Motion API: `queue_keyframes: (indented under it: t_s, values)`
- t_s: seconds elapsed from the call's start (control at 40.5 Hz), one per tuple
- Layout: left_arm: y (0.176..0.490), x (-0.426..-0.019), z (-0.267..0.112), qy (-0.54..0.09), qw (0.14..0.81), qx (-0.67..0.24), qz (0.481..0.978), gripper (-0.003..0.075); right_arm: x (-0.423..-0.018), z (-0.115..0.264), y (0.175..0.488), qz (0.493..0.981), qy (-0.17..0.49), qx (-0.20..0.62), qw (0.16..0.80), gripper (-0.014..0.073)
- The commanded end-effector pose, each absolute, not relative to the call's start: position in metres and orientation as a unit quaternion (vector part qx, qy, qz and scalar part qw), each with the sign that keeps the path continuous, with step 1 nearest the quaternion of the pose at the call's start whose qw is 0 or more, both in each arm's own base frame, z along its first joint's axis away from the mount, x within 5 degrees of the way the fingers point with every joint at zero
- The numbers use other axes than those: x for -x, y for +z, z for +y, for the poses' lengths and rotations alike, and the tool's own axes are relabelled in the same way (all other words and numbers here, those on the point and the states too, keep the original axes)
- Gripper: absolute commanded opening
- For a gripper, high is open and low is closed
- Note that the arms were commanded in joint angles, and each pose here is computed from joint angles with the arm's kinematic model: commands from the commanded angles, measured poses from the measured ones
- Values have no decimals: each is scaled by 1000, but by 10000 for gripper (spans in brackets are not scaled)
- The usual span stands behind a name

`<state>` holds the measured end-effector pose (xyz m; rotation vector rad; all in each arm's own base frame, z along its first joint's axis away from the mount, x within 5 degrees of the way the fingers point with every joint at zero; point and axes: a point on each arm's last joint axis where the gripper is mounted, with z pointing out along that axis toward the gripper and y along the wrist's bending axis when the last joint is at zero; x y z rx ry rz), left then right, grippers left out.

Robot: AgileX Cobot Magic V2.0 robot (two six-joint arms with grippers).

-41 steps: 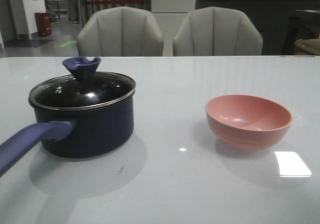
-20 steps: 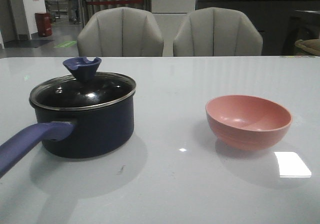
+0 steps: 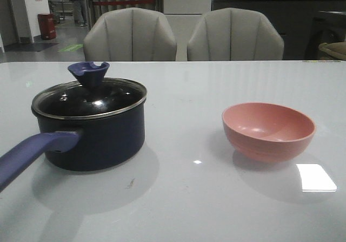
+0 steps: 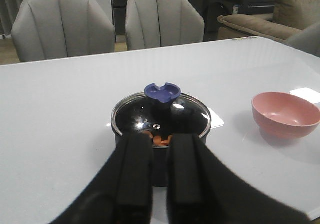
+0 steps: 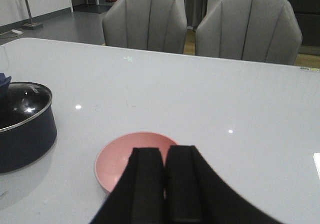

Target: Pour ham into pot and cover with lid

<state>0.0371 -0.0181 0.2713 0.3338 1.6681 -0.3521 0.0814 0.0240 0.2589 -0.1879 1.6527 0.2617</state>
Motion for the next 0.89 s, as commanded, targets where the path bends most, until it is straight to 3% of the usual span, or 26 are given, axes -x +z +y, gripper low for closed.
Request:
queue_keyframes:
  t_s: [0.0, 0.543, 0.864]
  values:
    - [286, -37, -18, -170, 677, -136, 704, 132, -82, 23, 275, 697, 112, 77, 704, 147]
    - [277, -40, -20, -174, 674, -133, 705, 132, -82, 23, 275, 697, 112, 77, 704, 147]
    - [226, -60, -13, -78, 746, -69, 657, 132, -82, 23, 275, 697, 112, 77, 704, 147]
